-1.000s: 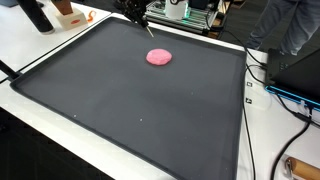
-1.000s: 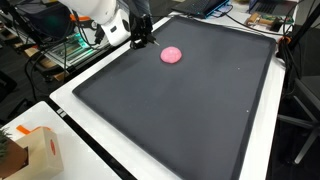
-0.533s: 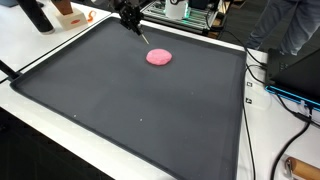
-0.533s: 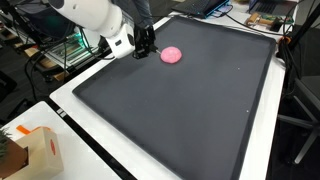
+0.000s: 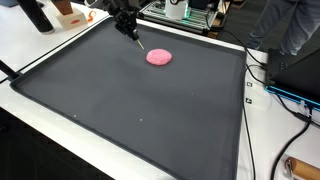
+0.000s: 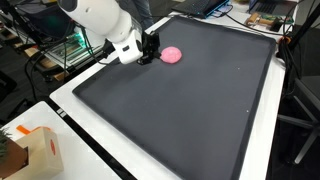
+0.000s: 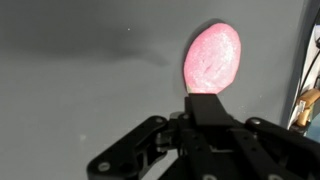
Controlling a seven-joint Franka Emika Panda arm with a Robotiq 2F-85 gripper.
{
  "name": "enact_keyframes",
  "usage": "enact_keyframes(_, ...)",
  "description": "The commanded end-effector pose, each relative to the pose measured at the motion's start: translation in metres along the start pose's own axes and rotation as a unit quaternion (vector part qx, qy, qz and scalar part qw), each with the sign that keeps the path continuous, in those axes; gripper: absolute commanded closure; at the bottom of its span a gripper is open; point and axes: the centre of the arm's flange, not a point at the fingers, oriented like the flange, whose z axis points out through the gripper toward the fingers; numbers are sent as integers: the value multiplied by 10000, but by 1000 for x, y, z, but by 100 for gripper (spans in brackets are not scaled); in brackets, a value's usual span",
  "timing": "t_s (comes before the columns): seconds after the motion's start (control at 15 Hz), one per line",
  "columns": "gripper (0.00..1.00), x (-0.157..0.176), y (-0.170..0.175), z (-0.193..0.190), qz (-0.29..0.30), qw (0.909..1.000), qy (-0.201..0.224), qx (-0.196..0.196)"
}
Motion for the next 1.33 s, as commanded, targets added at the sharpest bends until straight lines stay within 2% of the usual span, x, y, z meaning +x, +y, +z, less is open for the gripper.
enact_keyframes(0.0,97,11,-11,0,-77,9994,-149,-305)
enact_keyframes(0.27,97,17,-40,-5,-423,9966,-357,-613)
enact_keyframes(0.67,97,22,-99,-11,-1012,9872,-612,-1069)
enact_keyframes(0.73,97,22,-109,-12,-1076,9839,-607,-1295)
enact_keyframes(1.27,97,19,-190,-7,-1321,9688,-445,-2050)
